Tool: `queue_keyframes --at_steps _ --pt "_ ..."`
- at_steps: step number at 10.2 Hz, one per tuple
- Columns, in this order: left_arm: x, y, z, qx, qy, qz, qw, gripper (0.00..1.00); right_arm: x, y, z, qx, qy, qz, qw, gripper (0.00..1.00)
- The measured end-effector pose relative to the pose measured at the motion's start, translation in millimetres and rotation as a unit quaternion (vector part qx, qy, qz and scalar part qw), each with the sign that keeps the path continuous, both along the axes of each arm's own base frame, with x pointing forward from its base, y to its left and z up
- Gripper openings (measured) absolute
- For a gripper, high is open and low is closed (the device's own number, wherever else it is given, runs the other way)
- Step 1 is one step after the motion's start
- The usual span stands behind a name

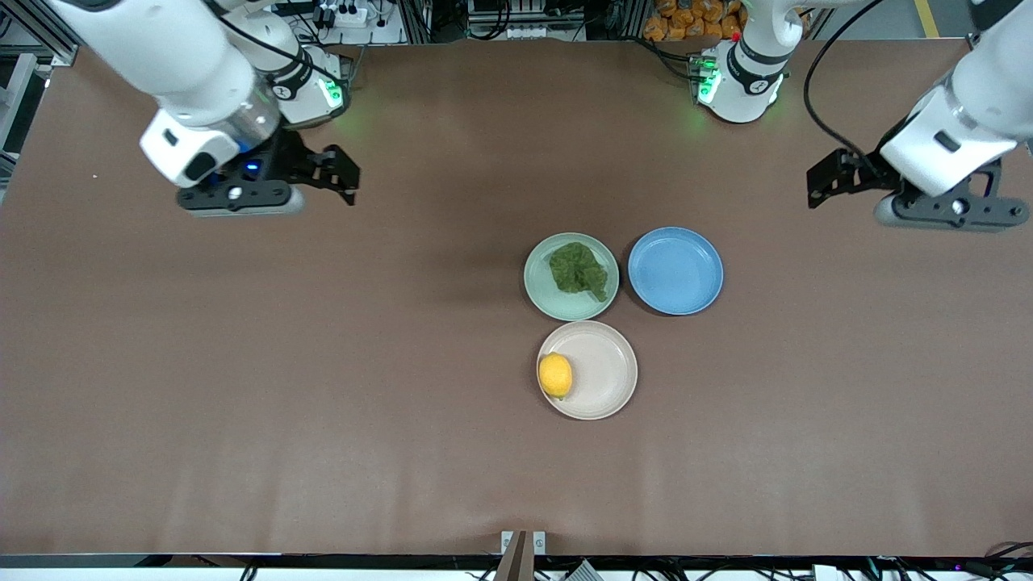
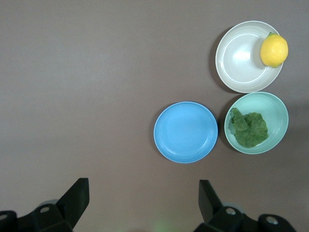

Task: Pick lemon and lettuce from plates
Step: 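Move the right gripper over the lettuce while the left gripper approaches the lemon, then lower the right gripper onto the lettuce and close it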

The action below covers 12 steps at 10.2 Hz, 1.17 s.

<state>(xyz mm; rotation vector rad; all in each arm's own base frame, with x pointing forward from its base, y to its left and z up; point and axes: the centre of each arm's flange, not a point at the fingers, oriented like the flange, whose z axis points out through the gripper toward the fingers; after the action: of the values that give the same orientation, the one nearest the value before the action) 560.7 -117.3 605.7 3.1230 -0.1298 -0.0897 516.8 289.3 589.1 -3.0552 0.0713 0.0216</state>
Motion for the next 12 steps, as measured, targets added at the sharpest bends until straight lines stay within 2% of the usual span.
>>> queue_keyframes --at_steps 2,4,5,7,9,12 --pt "21.8 -5.8 -28.4 -0.004 -0.003 0.019 1.0 1.0 -11.3 81.1 -49.2 0.007 -0.006 -0.037 0.999 1.0" --pt "43.3 -19.6 -62.6 -0.009 -0.007 0.038 0.999 1.0 -32.8 166.2 -111.9 0.019 -0.017 -0.078 0.997 1.0" --pt "55.4 -28.6 -81.7 -0.013 -0.015 0.05 0.999 1.0 -43.6 194.0 -140.0 0.017 -0.019 -0.076 0.997 1.0" --pt "77.0 -37.2 -116.8 -0.022 -0.028 0.076 0.996 1.0 -64.2 239.0 -191.0 -0.009 -0.023 -0.055 0.998 1.0" --pt "91.4 -39.8 -143.9 -0.028 -0.036 0.082 0.996 1.0 -71.4 287.2 -234.5 -0.005 -0.048 -0.085 0.995 1.0" --pt "107.5 -55.1 -187.9 -0.037 -0.045 0.076 0.995 1.0 -72.0 318.9 -286.6 0.008 -0.098 -0.107 0.989 1.0"
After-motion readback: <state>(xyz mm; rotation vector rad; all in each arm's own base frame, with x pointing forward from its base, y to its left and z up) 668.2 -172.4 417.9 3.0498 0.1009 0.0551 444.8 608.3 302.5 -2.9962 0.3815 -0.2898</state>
